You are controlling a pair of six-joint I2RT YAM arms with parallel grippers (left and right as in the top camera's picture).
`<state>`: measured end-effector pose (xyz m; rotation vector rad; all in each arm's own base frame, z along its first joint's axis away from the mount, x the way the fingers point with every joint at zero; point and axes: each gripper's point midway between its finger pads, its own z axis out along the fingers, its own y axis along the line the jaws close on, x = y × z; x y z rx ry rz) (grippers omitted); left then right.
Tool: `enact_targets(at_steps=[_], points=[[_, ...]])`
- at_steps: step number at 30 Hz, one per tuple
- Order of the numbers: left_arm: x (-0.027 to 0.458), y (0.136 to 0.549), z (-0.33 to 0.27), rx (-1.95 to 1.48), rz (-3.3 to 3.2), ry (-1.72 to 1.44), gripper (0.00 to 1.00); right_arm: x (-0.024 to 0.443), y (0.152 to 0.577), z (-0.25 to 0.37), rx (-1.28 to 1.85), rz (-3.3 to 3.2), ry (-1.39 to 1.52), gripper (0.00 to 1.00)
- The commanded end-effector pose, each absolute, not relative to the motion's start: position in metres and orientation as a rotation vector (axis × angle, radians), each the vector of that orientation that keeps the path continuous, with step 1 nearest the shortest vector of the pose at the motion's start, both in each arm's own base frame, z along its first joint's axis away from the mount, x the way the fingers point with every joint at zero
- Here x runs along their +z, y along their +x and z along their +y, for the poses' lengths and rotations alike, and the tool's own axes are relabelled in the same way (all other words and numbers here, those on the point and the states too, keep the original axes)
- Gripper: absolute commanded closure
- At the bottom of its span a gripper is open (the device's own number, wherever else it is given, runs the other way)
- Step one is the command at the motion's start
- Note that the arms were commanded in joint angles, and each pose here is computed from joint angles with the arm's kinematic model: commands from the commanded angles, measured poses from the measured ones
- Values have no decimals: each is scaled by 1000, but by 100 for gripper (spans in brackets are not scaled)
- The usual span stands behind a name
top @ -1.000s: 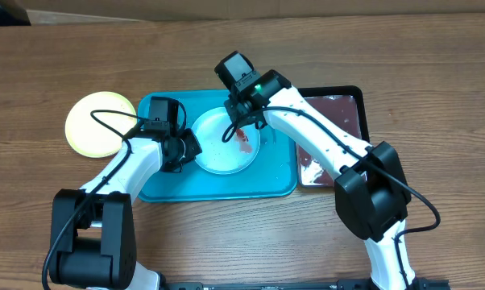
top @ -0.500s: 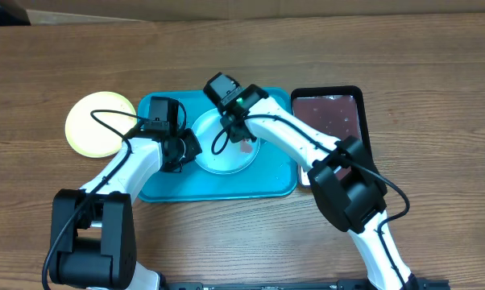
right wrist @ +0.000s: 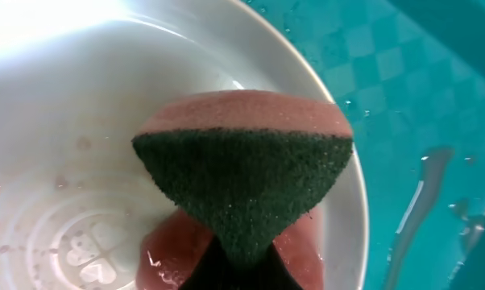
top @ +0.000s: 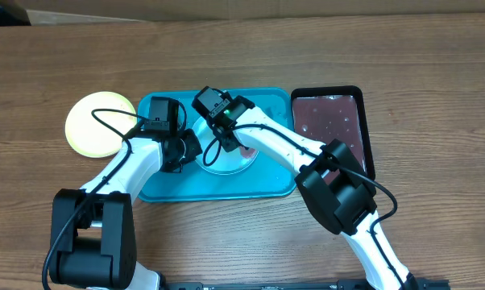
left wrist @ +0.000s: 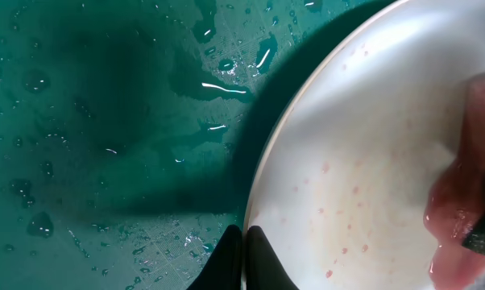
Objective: Clean dirty plates on tray and stack at the side
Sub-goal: 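Scrub the white plate's sauce with the sponge while left gripper holds rim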
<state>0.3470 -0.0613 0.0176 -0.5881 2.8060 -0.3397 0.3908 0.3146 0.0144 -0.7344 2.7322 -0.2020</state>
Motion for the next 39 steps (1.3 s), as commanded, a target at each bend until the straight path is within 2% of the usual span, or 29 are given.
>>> enact_targets(at_steps=[1,2,3,5,6,7,9,10,20,28,31,35,39], points=[[8,339,-66,-330,2850,-532,96,-13,372,318,-47,2878,-743,89],[8,339,-66,-330,2850,-532,96,-14,371,317,-32,2891,-742,81],[8,339,-66,-330,2850,-532,96,-14,369,316,-18,2904,-740,65],[8,339,-66,-330,2850,-532,96,-14,368,315,0,2921,-737,62],[8,339,-66,-330,2850,-532,96,-15,369,314,-1,2923,-733,63],[8,339,-66,-330,2850,-532,96,-14,370,313,-1,2923,-730,69],[8,339,-66,-330,2850,-532,96,-14,371,314,5,2917,-725,95],[8,339,-66,-330,2850,-532,96,-14,372,314,8,2913,-725,96],[8,339,-66,-330,2851,-532,96,-19,360,320,92,2959,-742,96],[8,339,-66,-330,2851,-532,96,-8,319,363,625,3034,-861,96],[8,339,-66,-329,2852,-532,96,14,328,373,772,2993,-860,96],[8,339,-66,-329,2851,-532,96,70,353,385,1010,2847,-901,96],[8,339,-66,-329,2851,-532,96,114,383,376,1034,2775,-836,96]])
